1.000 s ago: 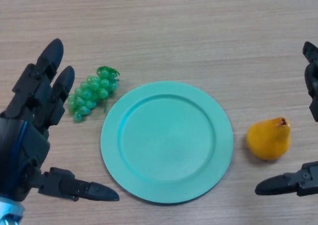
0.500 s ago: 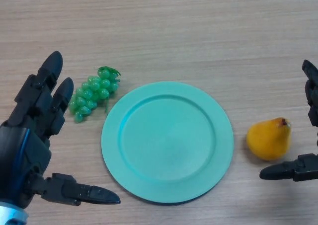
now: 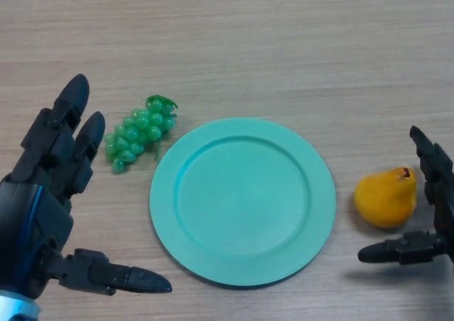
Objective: Pick up the yellow pear and place it on the plate
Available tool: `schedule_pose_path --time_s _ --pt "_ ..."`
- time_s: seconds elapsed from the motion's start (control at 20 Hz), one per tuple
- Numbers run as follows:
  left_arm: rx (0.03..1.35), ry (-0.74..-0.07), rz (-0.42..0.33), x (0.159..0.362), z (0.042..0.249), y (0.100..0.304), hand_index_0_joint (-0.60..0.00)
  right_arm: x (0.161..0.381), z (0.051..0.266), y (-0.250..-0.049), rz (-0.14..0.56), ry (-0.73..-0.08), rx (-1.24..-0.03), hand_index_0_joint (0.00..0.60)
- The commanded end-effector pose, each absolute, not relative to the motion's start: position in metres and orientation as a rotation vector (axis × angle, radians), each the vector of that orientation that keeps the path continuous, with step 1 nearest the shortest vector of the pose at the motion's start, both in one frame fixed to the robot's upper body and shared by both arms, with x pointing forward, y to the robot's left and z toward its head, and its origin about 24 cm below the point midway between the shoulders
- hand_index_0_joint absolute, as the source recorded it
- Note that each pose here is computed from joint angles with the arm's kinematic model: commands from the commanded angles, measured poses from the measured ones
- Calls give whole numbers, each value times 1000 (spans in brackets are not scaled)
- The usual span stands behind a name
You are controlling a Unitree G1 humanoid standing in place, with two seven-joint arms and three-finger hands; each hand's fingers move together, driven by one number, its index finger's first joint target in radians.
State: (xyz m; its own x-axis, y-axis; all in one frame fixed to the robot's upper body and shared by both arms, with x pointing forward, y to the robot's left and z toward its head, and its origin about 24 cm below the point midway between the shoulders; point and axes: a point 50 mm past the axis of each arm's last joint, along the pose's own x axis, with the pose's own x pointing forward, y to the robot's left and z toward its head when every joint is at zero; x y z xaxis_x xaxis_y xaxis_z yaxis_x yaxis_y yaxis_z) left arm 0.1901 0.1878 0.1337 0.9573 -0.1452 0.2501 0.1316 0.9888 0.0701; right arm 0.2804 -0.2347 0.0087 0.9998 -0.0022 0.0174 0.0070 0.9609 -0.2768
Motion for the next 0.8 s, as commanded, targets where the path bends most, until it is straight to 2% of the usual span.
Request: schedule_pose_path --time_s 0.05,0.1,0.15,0.2,0.25,0.3,0.4,0.5,0.55,0.65,0.7,0.75,0.8 --pt "112 -475 -112 183 160 190 0 292 46 -243 -56 -259 -331 99" --pt "111 -475 -112 184 159 190 0 292 44 -243 -60 -249 -352 250" --pt "111 -472 -112 184 159 190 0 293 43 -243 -70 -239 -383 348" --pt "110 -464 -112 185 157 189 0 293 42 -245 -93 -227 -447 500" --pt "111 -458 -110 187 155 190 0 292 42 -249 -119 -223 -523 580" --pt "114 -459 -100 188 155 193 0 291 41 -251 -127 -212 -578 600" --pt "128 -462 -94 189 156 194 0 287 45 -253 -117 -195 -575 600" --pt "141 -465 -100 190 159 194 0 283 54 -247 -87 -203 -590 600" --pt "139 -463 -104 190 160 194 0 282 62 -244 -82 -227 -589 600" --pt "136 -465 -113 191 163 193 0 280 83 -230 -48 -288 -599 600" --pt "140 -462 -126 191 163 191 0 277 95 -213 22 -307 -523 600" --pt "143 -466 -130 191 164 189 0 276 102 -204 43 -328 -503 600" --pt "155 -465 -144 191 164 185 0 276 109 -187 78 -360 -475 600"
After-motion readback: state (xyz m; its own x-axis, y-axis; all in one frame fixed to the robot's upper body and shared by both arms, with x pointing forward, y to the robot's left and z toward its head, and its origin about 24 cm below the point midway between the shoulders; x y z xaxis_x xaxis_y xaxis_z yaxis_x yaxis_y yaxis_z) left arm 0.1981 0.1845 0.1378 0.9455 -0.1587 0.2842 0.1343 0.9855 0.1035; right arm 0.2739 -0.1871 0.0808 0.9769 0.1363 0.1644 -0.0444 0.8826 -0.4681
